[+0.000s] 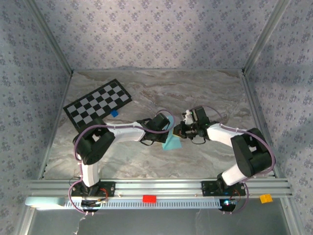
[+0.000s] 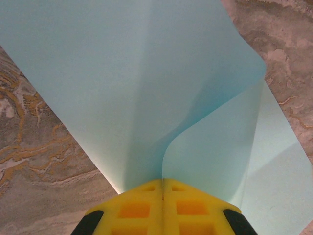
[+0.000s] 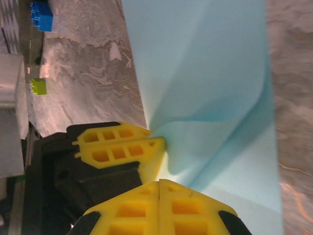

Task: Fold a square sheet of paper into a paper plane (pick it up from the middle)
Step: Fold the triangle a second time at the center of the table.

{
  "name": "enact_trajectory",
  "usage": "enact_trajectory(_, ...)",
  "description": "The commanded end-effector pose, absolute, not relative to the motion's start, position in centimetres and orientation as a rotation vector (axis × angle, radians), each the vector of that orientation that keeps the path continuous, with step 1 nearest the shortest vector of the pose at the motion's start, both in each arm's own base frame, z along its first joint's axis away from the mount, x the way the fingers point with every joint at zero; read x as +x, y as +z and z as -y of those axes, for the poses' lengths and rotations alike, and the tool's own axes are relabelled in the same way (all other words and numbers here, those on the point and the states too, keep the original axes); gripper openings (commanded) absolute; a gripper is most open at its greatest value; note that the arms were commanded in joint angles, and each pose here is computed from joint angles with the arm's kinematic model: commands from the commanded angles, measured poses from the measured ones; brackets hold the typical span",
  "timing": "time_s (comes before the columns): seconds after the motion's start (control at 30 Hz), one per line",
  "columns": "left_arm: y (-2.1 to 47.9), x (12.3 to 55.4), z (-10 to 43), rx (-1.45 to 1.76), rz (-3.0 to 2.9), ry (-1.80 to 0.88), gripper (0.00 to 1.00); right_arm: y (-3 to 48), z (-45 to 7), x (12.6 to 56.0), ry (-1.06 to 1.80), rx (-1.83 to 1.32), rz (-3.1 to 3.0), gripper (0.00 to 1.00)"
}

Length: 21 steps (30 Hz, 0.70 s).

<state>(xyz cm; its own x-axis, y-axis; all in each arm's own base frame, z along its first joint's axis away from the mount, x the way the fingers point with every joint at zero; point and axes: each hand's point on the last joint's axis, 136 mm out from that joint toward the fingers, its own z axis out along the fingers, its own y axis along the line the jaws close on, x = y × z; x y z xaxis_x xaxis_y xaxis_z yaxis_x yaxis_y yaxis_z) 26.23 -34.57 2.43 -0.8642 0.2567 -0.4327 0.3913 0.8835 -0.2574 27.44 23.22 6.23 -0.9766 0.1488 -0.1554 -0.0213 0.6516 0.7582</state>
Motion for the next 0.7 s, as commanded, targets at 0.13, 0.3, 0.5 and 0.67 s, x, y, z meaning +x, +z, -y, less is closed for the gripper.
enact_trajectory(0.13,1.0,25.7,33.6,0.479,-2.713,-0.427,0.02,5.7,-24.9,28.9,1.3,0.202,-2.674,0.0)
enact_trajectory(0.3,0.9,25.6,33.6,0.487,-2.714,-0.423,0.02,5.7,-25.5,28.8,1.315,0.179,-2.675,0.0)
enact_trajectory(0.5,0.8,25.7,33.7,0.486,-2.714,-0.425,0.02,4.6,-25.8,28.7,1.309,0.184,-2.704,0.0)
enact_trajectory(0.67,0.7,25.6,33.5,0.491,-2.719,-0.414,0.02,1.8,-24.3,27.9,1.235,0.255,-2.762,0.0)
